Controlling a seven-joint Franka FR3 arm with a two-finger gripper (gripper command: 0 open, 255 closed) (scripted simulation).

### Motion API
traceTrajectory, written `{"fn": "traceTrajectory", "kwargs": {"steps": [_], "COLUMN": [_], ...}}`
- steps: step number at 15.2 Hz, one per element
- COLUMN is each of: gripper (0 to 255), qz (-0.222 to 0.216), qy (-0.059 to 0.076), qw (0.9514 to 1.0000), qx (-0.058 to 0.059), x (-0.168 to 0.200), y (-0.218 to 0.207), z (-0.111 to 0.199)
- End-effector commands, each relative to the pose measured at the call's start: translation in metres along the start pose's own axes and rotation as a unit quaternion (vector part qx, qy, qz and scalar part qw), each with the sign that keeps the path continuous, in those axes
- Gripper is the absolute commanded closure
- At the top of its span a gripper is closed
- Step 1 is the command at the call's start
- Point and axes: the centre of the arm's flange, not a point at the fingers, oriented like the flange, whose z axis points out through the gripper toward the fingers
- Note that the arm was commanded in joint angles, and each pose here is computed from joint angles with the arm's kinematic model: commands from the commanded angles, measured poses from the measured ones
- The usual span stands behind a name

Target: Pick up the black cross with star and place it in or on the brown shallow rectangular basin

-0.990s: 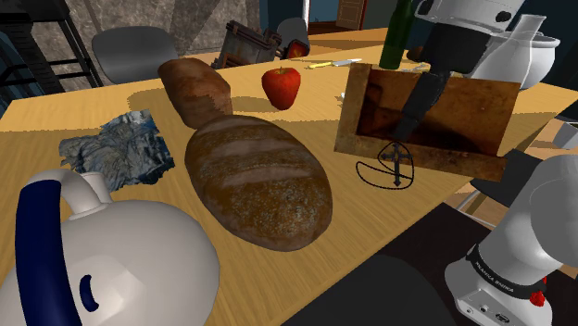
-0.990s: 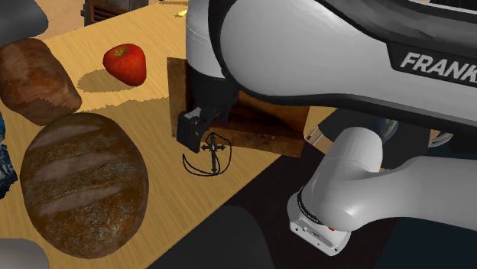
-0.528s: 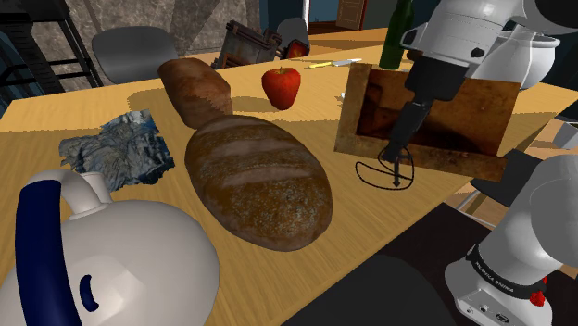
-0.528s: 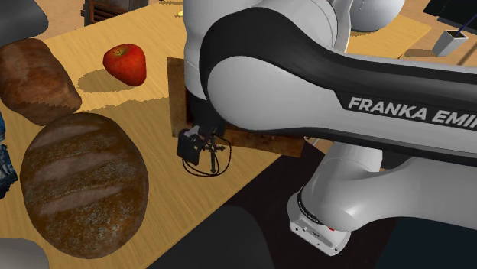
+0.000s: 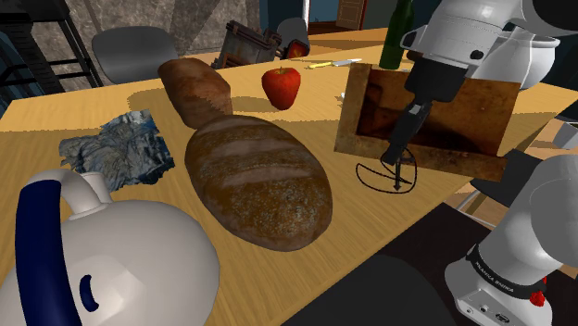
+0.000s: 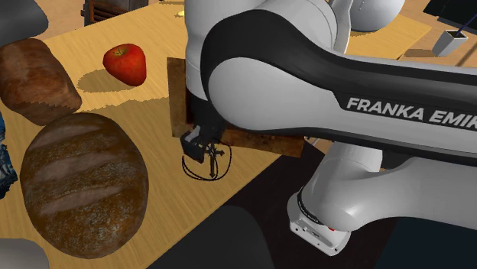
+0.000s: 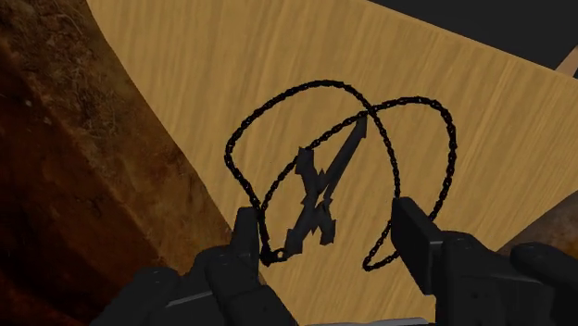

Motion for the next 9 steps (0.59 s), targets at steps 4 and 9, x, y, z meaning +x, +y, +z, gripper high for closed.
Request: {"fn": "traceTrajectory", "kwargs": {"steps": [4,9], "gripper": [255,255], "qz": [-0.011,-0.011], "qy": [0.021,0.021], "qw": [0.9997,0.9997], "qx": [-0.002,-0.002], "x": [-0.0113,-0.0093], "y": [-0.0068,-0.0096], "z": [-0.0159,-0.0092]}}
